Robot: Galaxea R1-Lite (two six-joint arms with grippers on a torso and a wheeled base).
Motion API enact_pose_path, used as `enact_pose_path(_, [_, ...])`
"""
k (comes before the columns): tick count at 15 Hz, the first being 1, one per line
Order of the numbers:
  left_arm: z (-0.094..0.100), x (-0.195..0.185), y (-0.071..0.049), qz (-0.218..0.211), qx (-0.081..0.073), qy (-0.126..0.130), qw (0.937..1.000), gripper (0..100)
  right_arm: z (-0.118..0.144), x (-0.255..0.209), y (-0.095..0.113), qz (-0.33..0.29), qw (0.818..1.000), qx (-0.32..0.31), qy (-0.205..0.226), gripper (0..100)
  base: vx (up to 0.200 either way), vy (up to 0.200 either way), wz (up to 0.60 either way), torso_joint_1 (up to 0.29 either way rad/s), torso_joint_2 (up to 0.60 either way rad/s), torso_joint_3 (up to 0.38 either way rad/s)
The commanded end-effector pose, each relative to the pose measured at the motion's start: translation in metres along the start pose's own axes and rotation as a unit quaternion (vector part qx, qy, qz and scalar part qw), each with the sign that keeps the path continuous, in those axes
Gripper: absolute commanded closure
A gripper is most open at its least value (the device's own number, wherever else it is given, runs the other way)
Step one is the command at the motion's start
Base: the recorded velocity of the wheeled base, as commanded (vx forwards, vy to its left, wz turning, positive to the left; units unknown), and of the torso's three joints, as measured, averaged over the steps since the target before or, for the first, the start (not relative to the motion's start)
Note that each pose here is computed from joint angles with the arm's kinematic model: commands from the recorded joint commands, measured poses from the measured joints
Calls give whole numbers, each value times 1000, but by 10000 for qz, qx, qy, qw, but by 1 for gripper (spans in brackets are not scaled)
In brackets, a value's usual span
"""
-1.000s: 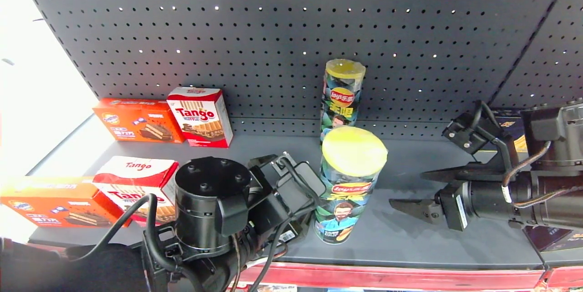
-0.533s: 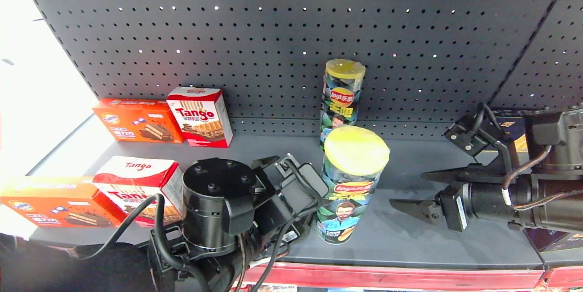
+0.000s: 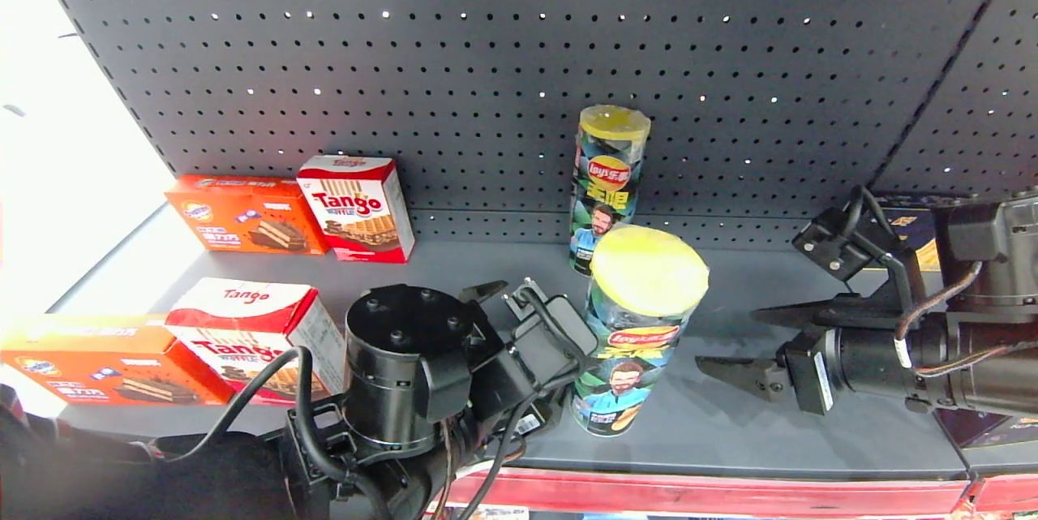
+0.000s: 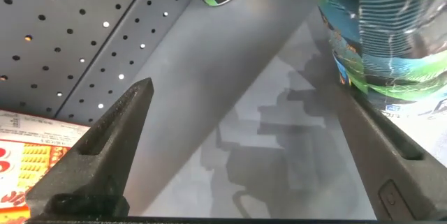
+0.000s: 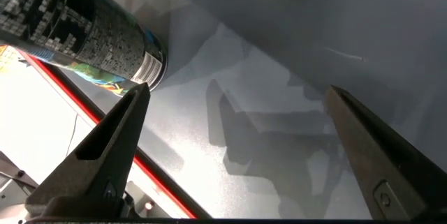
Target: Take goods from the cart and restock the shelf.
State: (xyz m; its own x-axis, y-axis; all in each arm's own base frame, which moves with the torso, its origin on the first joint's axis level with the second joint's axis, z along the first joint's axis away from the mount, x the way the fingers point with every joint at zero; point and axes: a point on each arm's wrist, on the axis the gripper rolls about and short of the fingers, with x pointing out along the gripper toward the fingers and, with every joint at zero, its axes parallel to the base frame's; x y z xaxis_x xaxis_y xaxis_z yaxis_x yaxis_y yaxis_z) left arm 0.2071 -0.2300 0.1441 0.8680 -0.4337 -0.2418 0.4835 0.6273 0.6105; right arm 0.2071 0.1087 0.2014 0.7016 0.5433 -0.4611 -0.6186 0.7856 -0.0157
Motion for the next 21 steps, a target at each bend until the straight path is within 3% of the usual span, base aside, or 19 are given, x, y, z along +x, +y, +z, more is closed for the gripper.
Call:
enact_pose_path(1, [0, 1, -1, -4, 6, 11, 10000, 0, 0, 0, 0, 5, 10000, -4, -3, 0, 0, 0, 0, 0, 0, 0])
enact_pose_path(4, [1, -1, 2, 31, -37, -16, 10000, 0, 0, -4, -2, -49, 10000, 11, -55, 0, 0, 0, 0, 0, 0, 0])
enact_pose_path(6, [4, -9, 14, 182, -154, -113, 9997, 0, -1, -14, -3, -120, 9998, 34, -143, 0, 0, 0, 0, 0, 0, 0])
enact_pose_path(7, [4, -10, 14, 186, -157, -119, 9996, 0, -1, -15, -3, -129, 9998, 35, -158, 0, 0, 0, 0, 0, 0, 0])
enact_pose_path(8, [9, -25, 33, 436, -294, -285, 9982, 0, -5, -29, -5, -258, 9993, 72, -260, 0, 0, 0, 0, 0, 0, 0])
enact_pose_path(9, [9, -31, 44, 611, -364, -331, 9969, 0, -7, -39, -8, -380, 9986, 106, -355, 0, 0, 0, 0, 0, 0, 0])
enact_pose_path(10, [9, -34, 49, 668, -389, -350, 9964, 0, -9, -43, -9, -433, 9982, 121, -391, 0, 0, 0, 0, 0, 0, 0])
enact_pose_path(11, [10, -43, 63, 893, -486, -432, 9939, 0, -11, -59, -13, -657, 9961, 183, -555, 0, 0, 0, 0, 0, 0, 0])
enact_pose_path(14, [18, -55, 87, 1310, -661, -651, 9870, 0, -17, -92, -18, -1175, 9883, 292, -926, 0, 0, 0, 0, 0, 0, 0])
enact_pose_path(18, [25, -86, 103, 1611, -776, -960, 9792, 0, -45, -127, -9, -1641, 9771, 585, -1223, 0, 0, 0, 0, 0, 0, 0])
enact_pose_path(21, [16, -128, 111, 1910, -909, -1115, 9710, 0, -56, -150, 1, -1956, 9656, 529, -1628, 0, 0, 0, 0, 0, 0, 0])
